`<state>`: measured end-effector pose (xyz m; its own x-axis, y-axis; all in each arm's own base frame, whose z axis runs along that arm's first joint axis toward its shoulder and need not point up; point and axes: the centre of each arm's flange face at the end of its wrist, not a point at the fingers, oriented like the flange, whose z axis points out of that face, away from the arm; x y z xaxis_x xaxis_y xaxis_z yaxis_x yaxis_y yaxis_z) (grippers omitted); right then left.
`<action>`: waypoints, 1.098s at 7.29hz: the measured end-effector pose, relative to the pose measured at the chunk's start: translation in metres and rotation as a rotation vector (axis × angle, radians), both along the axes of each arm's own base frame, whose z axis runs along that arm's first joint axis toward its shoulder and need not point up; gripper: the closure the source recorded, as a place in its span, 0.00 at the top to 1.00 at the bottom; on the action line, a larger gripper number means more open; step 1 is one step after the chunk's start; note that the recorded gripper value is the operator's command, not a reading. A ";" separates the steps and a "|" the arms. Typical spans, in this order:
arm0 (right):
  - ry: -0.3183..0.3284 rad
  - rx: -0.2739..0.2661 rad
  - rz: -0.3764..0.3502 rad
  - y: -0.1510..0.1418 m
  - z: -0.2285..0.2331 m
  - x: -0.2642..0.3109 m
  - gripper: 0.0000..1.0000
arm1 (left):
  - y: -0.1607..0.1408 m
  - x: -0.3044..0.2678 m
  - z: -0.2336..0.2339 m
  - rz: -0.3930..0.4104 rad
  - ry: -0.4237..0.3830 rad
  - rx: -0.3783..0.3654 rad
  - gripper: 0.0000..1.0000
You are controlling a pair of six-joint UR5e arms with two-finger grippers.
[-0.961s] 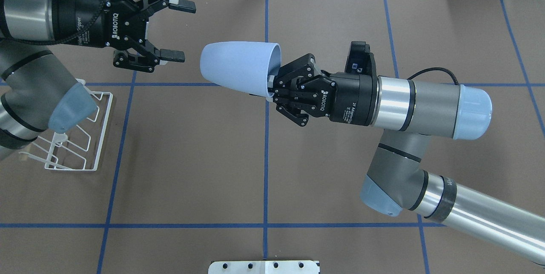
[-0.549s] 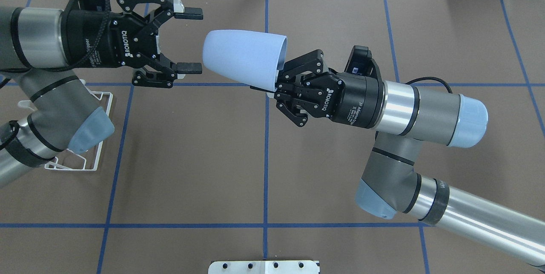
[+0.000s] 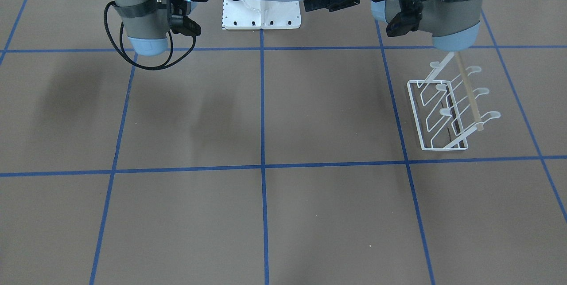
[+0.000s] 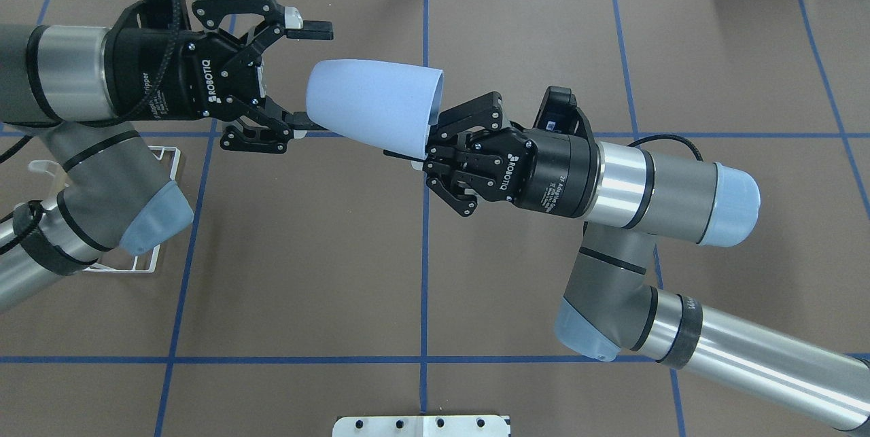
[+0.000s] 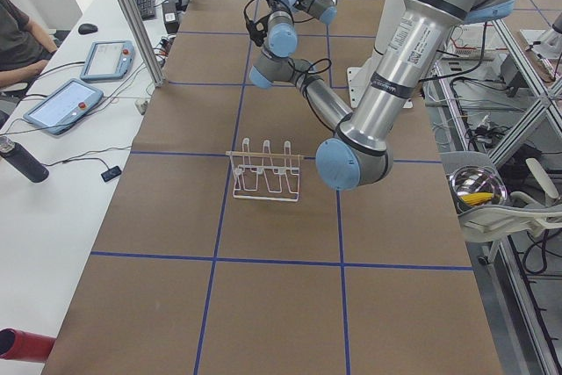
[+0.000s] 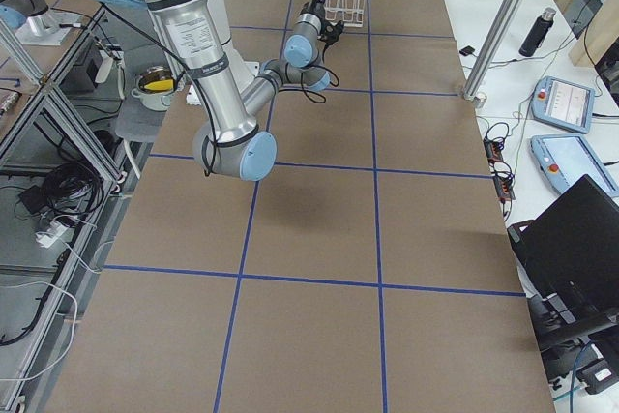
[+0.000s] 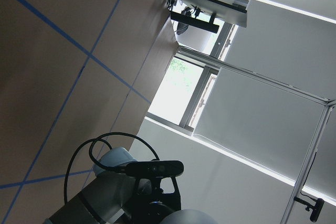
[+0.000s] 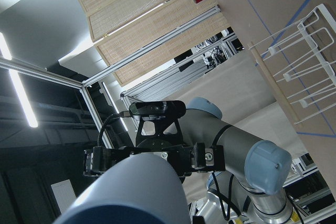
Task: Hang cup on cup holder
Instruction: 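Close the left gripper around the cup's base beside the right gripper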
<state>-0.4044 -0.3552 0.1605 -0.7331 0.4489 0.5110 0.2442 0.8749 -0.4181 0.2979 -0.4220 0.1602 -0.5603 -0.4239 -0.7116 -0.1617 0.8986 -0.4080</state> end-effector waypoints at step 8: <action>-0.029 0.015 -0.035 0.014 0.003 -0.013 0.00 | 0.027 0.015 -0.003 0.078 0.056 0.027 0.37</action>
